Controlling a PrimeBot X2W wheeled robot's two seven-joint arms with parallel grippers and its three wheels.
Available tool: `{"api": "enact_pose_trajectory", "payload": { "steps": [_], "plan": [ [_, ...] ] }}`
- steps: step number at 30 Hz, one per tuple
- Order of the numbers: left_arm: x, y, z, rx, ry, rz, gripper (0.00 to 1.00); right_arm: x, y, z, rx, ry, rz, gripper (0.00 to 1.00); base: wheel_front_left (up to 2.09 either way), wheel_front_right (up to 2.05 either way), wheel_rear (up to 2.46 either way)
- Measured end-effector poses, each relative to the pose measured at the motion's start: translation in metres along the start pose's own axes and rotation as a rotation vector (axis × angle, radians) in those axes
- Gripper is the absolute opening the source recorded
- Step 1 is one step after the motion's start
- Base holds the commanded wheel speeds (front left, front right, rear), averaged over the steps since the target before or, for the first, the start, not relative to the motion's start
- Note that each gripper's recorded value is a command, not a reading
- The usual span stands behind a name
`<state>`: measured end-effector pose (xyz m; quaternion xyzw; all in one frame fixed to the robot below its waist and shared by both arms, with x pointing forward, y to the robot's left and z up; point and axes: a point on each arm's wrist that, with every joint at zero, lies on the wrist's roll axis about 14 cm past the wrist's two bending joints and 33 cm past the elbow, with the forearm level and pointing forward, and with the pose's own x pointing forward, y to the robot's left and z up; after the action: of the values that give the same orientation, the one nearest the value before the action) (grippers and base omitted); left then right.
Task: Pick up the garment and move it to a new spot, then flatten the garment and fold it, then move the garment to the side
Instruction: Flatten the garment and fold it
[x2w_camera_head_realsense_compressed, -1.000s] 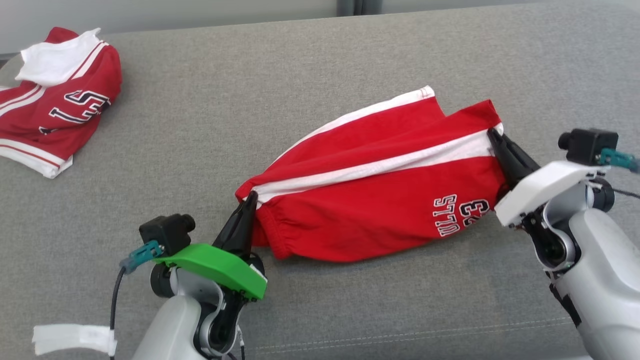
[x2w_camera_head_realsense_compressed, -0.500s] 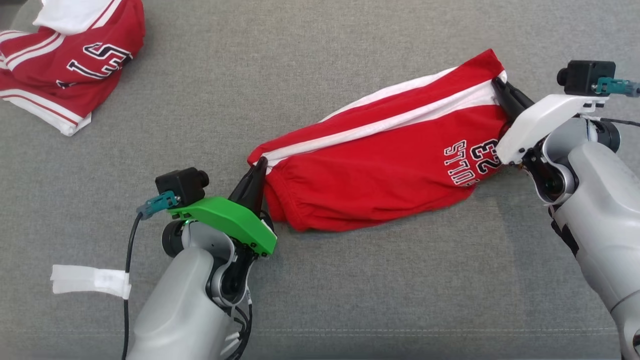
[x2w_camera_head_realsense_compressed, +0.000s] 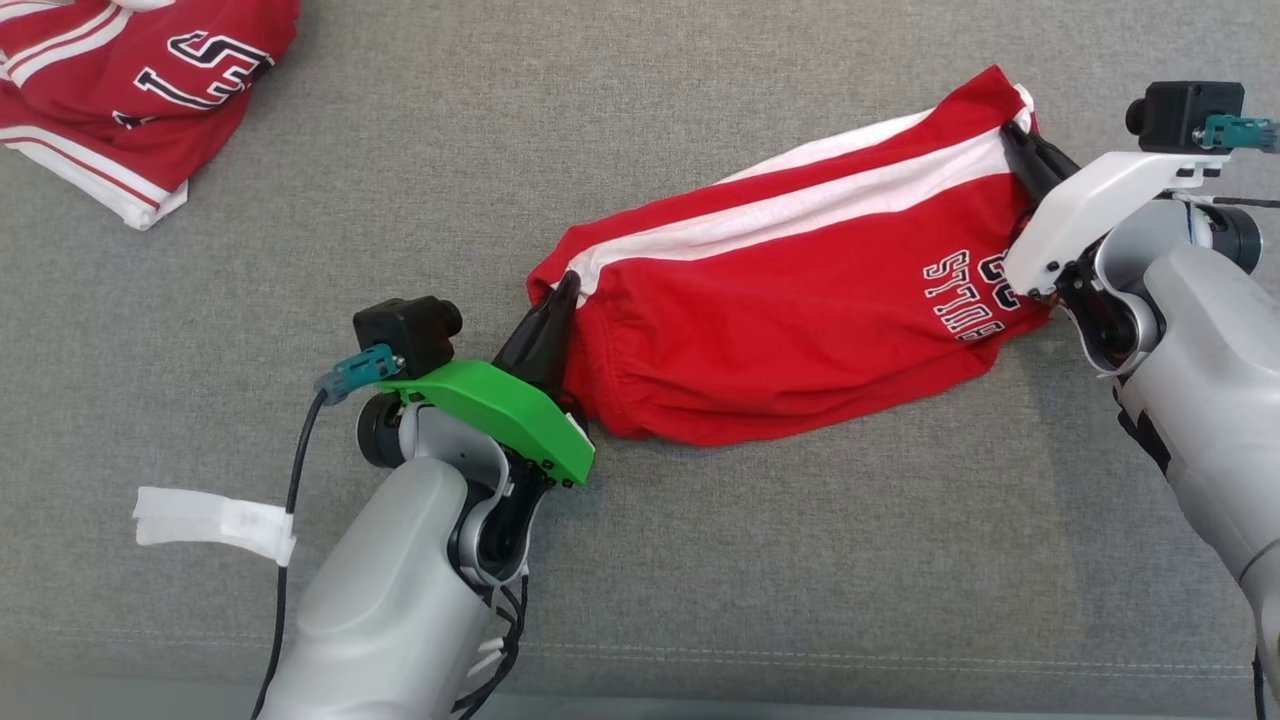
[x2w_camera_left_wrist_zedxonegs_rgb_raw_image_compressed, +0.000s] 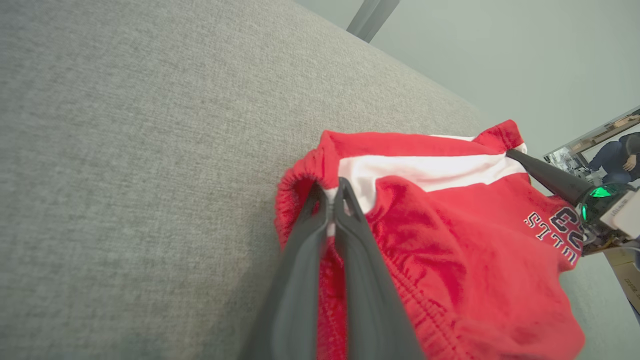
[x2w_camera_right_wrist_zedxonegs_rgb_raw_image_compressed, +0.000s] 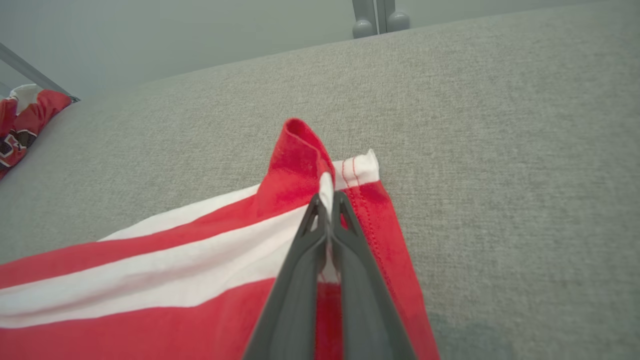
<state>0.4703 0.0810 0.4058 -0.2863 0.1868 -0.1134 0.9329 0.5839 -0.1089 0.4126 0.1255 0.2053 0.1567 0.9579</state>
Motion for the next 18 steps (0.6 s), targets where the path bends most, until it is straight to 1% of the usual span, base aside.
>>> {"api": "enact_pose_trajectory", "payload": {
  "steps": [2, 3, 4, 5, 9, 10, 12, 13, 14, 15, 18],
  "plan": [
    [0.000, -0.002, -0.001, 0.014, 0.003, -0.003, 0.00, 0.001, -0.001, 0.002, -0.007, -0.006, 0.000, 0.34, 0.00, 0.00, 0.00],
    [0.000, -0.002, -0.001, 0.021, 0.004, -0.002, 0.00, 0.002, -0.001, 0.004, -0.010, -0.011, 0.001, 0.47, 0.00, 0.00, 0.00],
    [0.000, -0.003, -0.001, 0.025, 0.003, -0.004, 0.00, 0.002, -0.001, 0.005, -0.016, -0.014, 0.003, 0.80, 0.00, 0.00, 0.00],
    [0.000, -0.003, 0.000, 0.032, 0.003, 0.000, 0.00, 0.003, 0.000, 0.006, -0.024, -0.017, 0.005, 1.00, 0.00, 0.00, 0.00],
    [-0.002, -0.001, 0.002, 0.065, 0.006, 0.011, 0.01, 0.001, -0.001, 0.008, -0.047, -0.023, 0.006, 1.00, 0.00, 0.00, 0.00],
    [-0.002, -0.001, 0.004, 0.070, 0.002, 0.013, 0.20, 0.000, -0.002, 0.009, -0.049, -0.026, 0.003, 1.00, 0.00, 0.00, 0.00],
    [-0.003, -0.001, 0.007, 0.079, -0.004, 0.016, 0.40, -0.002, -0.007, 0.013, -0.061, -0.036, -0.006, 1.00, 0.00, 0.00, 0.00],
    [-0.004, -0.002, 0.010, 0.085, -0.009, 0.015, 0.53, -0.004, -0.010, 0.015, -0.071, -0.041, -0.012, 1.00, 0.00, 0.00, 0.00],
    [-0.004, -0.003, 0.011, 0.092, -0.014, 0.012, 0.96, -0.005, -0.012, 0.017, -0.078, -0.047, -0.017, 1.00, 0.00, 0.00, 0.00],
    [-0.006, -0.004, 0.012, 0.100, -0.014, 0.010, 1.00, -0.007, -0.014, 0.020, -0.078, -0.059, -0.021, 1.00, 0.00, 0.00, 0.00],
    [-0.012, -0.004, 0.014, 0.112, -0.023, 0.011, 1.00, -0.014, -0.020, 0.033, -0.082, -0.104, -0.030, 1.00, 0.00, 0.00, 0.00]
  ]
}}
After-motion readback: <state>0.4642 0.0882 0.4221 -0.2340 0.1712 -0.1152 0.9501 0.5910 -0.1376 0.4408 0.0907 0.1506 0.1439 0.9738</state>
